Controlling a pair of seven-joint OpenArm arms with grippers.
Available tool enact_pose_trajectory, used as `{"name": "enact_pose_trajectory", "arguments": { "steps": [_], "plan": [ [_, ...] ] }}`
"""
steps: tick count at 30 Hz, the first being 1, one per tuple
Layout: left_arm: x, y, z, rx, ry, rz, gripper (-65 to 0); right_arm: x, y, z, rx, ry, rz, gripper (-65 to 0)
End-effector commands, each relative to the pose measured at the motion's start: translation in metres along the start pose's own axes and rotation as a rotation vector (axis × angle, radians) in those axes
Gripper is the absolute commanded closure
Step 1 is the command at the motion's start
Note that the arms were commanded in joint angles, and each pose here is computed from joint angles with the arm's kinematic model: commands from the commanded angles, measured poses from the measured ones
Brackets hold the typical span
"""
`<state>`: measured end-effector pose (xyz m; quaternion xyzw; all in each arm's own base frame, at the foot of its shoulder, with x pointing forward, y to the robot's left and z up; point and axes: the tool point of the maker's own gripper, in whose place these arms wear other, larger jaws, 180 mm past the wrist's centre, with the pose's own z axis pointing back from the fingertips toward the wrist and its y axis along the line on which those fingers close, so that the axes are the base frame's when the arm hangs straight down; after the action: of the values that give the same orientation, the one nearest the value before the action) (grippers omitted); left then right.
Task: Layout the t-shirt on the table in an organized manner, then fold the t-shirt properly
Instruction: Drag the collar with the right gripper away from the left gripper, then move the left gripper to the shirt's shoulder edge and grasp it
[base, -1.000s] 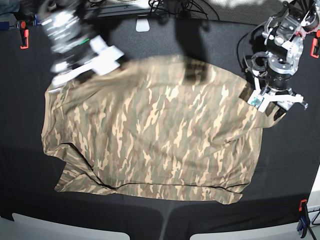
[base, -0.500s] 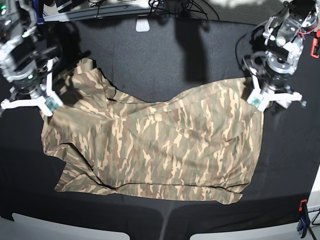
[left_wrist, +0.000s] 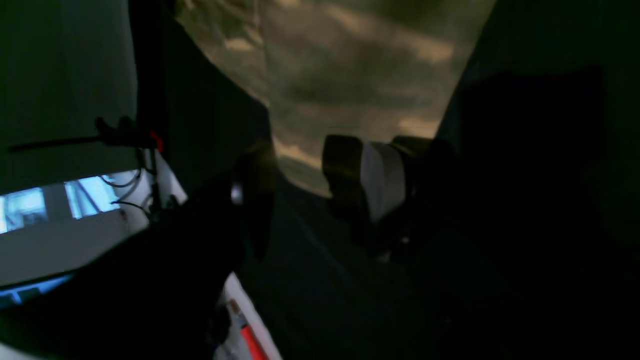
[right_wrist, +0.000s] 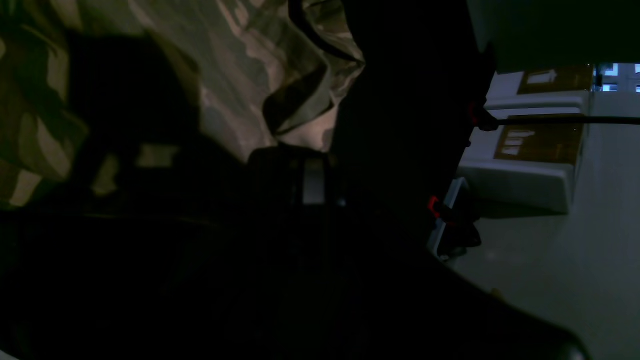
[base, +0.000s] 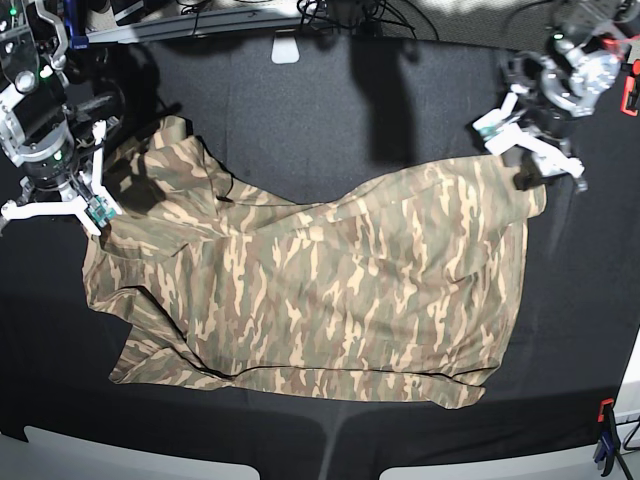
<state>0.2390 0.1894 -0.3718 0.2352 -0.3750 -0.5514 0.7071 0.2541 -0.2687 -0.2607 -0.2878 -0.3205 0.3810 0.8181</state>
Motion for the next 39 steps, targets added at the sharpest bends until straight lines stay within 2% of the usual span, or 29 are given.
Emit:
{"name": "enact_pose_trajectory", "arguments": {
  "steps": [1,4,8,15,21,30,36,39],
  "plan": [
    [-0.001,0.011,0.001,0.034,-0.007,-0.014,-26.0,0.005,-0.013,0.003,-0.044,-0.020,0.019,0.0],
    [-0.003,0.005,0.000,0.013,-0.015,-0.022,-26.0,0.006,-0.013,0.003,-0.044,-0.021,0.018,0.0],
    [-0.009,-0.014,-0.003,-0.075,-0.017,-0.060,-26.0,0.006,-0.013,0.003,-0.044,-0.021,0.019,0.0],
    [-0.035,-0.030,-0.011,-0.099,0.015,-0.139,-26.0,0.006,-0.013,0.003,-0.044,-0.021,0.018,0.0],
    [-0.033,-0.019,-0.018,0.029,0.006,-0.109,-24.5,0.007,-0.011,0.003,-0.039,-0.025,0.005,0.0],
    [-0.018,-0.037,-0.026,0.014,-0.024,-0.037,-24.5,0.008,-0.009,0.003,-0.035,-0.032,-0.002,0.0],
    [0.004,-0.036,-0.030,0.030,-0.093,-0.001,-24.4,0.008,-0.009,0.003,-0.035,-0.033,-0.002,0.0],
    [0.003,-0.023,-0.037,0.065,-0.077,0.007,-19.4,0.008,-0.009,0.003,-0.035,-0.033,-0.002,0.0]
  ]
}}
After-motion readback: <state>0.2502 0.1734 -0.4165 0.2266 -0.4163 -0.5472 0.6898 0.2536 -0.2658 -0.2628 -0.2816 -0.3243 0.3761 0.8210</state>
